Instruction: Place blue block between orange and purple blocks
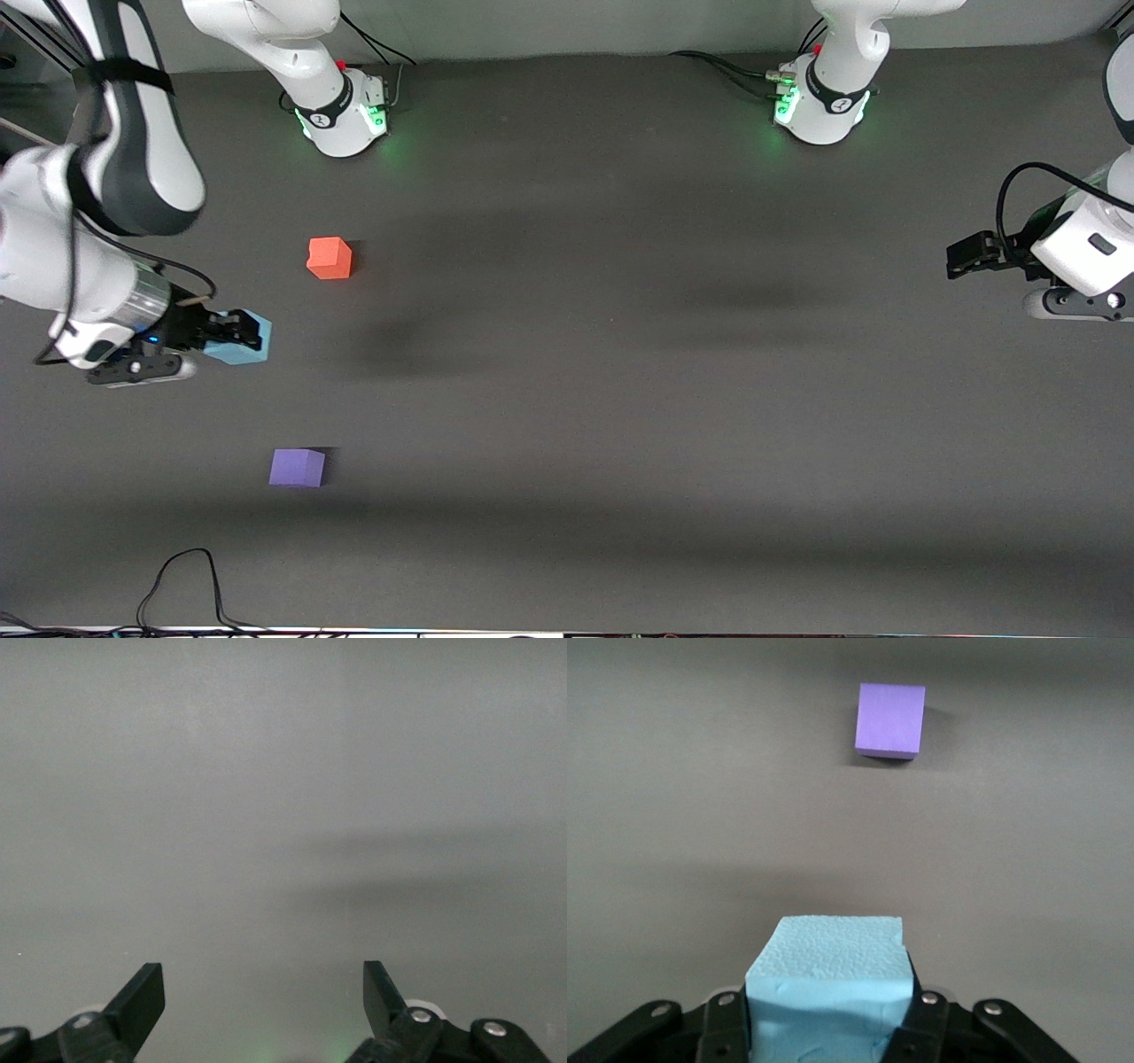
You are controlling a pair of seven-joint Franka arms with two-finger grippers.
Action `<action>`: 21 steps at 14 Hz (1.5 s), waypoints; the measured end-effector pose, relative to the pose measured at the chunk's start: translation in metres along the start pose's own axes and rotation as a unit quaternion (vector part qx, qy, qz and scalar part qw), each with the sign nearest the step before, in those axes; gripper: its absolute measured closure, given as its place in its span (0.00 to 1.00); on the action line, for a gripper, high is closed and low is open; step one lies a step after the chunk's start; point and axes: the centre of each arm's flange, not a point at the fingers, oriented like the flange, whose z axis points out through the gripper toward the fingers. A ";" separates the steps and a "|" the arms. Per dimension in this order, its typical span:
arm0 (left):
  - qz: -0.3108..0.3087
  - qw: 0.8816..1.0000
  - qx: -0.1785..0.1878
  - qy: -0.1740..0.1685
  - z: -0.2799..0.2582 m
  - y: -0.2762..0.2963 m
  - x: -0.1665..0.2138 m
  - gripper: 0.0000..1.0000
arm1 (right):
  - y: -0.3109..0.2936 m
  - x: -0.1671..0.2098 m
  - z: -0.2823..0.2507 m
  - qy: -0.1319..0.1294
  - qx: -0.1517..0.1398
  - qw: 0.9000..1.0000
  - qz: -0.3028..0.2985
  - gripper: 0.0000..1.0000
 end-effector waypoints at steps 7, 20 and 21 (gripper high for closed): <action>0.000 1.000 0.000 -0.001 0.002 0.000 0.001 0.00 | 0.014 -0.039 0.175 0.019 -0.012 1.000 0.010 0.45; 0.000 1.000 0.000 -0.001 0.002 0.000 0.001 0.00 | 0.010 -0.040 0.178 0.013 -0.011 1.000 0.004 0.00; 0.000 1.000 0.000 -0.001 0.002 0.000 0.001 0.00 | 0.006 -0.034 0.158 0.004 -0.008 1.000 0.000 0.00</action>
